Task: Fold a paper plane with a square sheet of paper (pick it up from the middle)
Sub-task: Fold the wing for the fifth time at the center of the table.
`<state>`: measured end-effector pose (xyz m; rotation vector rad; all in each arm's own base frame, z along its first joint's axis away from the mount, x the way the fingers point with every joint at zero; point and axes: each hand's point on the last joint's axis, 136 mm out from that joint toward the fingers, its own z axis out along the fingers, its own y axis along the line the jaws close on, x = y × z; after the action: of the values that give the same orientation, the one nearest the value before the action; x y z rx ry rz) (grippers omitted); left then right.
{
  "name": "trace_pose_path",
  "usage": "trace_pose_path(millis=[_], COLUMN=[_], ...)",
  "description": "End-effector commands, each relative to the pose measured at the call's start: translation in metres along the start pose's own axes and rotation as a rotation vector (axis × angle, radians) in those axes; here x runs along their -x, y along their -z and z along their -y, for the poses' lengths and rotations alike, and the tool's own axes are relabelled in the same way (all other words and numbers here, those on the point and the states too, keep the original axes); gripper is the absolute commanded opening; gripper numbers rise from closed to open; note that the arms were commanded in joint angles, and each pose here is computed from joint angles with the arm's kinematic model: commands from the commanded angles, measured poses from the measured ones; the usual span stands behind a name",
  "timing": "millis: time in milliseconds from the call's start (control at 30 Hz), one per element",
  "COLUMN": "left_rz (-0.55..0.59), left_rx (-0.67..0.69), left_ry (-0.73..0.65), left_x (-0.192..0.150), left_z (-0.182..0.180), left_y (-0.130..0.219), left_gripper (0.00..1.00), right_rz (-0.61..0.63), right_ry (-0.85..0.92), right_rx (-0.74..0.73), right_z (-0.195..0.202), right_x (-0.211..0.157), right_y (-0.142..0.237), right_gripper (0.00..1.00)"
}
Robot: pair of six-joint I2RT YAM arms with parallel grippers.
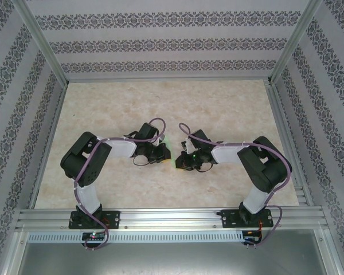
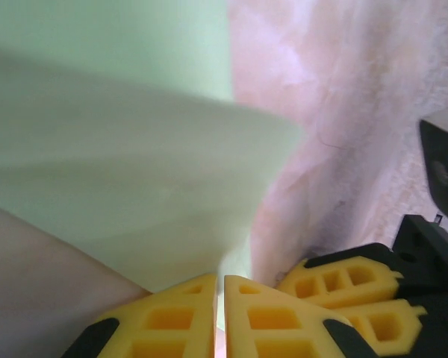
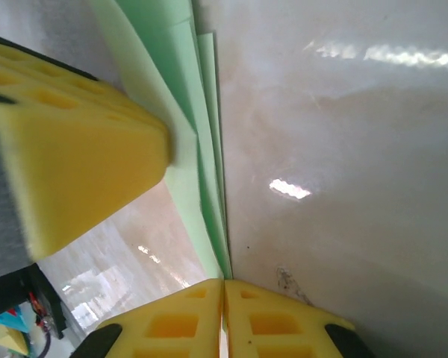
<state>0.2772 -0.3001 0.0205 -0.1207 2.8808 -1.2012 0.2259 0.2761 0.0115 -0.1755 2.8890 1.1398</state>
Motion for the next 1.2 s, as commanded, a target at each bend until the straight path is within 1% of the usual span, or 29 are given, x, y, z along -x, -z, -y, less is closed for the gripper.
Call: trace_pose_path(millis=[0,133,300,367,433,667,767,933,1167], left_rz=[0.001,-0.012,-0.02,-0.024,-0.026,-0.023,-0.024,-0.026,-0.027], left_rx=[0.06,0.115,0.131,0.133,0.134,0.127,0.126,0.127,0.132], left_ry=[-0.002,0.027,0.023,0.019,0.019,0.019,0.021,0.022,0.029], left_x=[0.002,-0.001,-0.004,-0.004,-0.004,-0.004,-0.004,-0.006,-0.007], left_z=[-0.005,-0.018,-0.022,-0.022,-0.022,-0.021,-0.022,-0.023,-0.025], left_y=[-0.005,-0.007,-0.006,-0.006,-0.006,-0.006,-0.006,-0.007,-0.007], left_gripper=[0.11,0.09,0.09,0.09,0.09,0.09,0.09,0.09,0.09], right_rz=[-0.055,-0.042,0.092,0.124,0.118,0.052,0.046,0.024,-0.025], right_ry=[0.021,0.056,0.093,0.104,0.116,0.119,0.122,0.12,0.085], right_rx=[-0.119,-0.109,-0.056,-0.04,-0.019,0.061,0.097,0.112,0.061], right_z=[0.021,0.012,-0.013,-0.019,-0.024,-0.034,-0.038,-0.037,-0.017], right_x=[-0.016,-0.014,0.01,0.016,0.018,0.022,0.023,0.022,0.011], right_y=[-0.004,0.003,0.031,0.037,0.035,0.011,0.006,-0.003,-0.015], right_gripper=[0.11,0.14,0.2,0.2,0.2,0.08,0.07,0.07,0.07])
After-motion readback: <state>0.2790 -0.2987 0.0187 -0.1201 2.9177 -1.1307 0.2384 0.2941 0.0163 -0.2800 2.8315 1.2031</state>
